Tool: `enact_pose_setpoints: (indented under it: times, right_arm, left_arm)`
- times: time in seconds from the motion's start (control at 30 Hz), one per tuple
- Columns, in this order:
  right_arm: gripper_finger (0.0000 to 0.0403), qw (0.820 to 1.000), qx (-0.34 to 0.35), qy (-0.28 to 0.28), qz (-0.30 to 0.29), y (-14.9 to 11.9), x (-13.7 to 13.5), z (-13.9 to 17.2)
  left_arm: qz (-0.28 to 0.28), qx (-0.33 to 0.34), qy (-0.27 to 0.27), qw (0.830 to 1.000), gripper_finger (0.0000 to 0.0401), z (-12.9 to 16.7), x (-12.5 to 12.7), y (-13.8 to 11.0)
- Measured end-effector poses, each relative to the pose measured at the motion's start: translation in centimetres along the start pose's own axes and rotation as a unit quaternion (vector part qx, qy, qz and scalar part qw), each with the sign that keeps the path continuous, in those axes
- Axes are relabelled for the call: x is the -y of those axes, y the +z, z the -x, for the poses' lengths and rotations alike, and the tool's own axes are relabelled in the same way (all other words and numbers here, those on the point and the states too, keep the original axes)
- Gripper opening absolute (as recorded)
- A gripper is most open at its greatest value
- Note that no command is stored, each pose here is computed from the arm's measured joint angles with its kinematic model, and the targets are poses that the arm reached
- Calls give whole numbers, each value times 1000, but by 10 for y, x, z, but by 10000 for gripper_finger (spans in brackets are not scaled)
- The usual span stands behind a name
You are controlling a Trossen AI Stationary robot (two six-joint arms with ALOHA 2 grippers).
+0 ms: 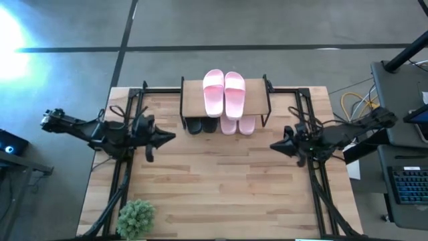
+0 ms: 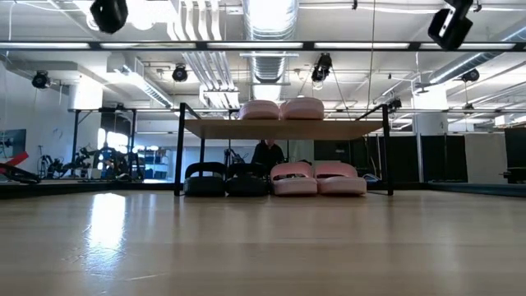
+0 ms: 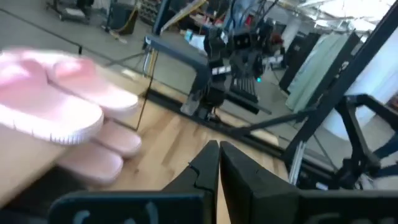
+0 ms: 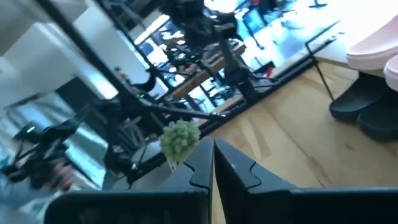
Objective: Pick and place slides into the shelf
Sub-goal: Return to Home Position
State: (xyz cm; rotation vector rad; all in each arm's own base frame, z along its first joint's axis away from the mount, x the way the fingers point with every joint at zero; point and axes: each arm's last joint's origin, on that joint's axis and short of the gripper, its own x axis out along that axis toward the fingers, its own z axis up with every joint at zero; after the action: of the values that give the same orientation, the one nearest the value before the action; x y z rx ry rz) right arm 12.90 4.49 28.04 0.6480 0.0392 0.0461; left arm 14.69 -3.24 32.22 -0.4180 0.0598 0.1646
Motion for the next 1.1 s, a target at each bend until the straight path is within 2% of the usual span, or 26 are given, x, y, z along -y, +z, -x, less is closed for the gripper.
enact_pose_setpoints:
  times: [0.17, 0.3, 0.57, 0.77, 0.87, 1.1]
  right_arm:
    - [8, 999, -4, 27, 19, -12, 15, 15]
    - [8, 999, 0, 51, 5, -21, 25, 25]
    - [8, 994, 49, 98, 2, -37, 43, 40]
    - [8, 992, 63, 107, 9, -50, 56, 45]
    - [8, 994, 51, 101, 10, -60, 62, 42]
    - [8, 996, 31, 89, 6, -74, 71, 36]
  left_arm:
    - [7, -8, -36, 999, 0, 6, -16, -29]
    - [10, 46, -82, 996, 0, 11, -26, -46]
    - [43, 132, -107, 985, 0, 21, -55, -89]
    - [25, 153, -103, 983, 0, 26, -65, -103]
    - [20, 140, -98, 985, 0, 26, -69, -112]
    - [19, 134, -75, 988, 0, 25, -72, -116]
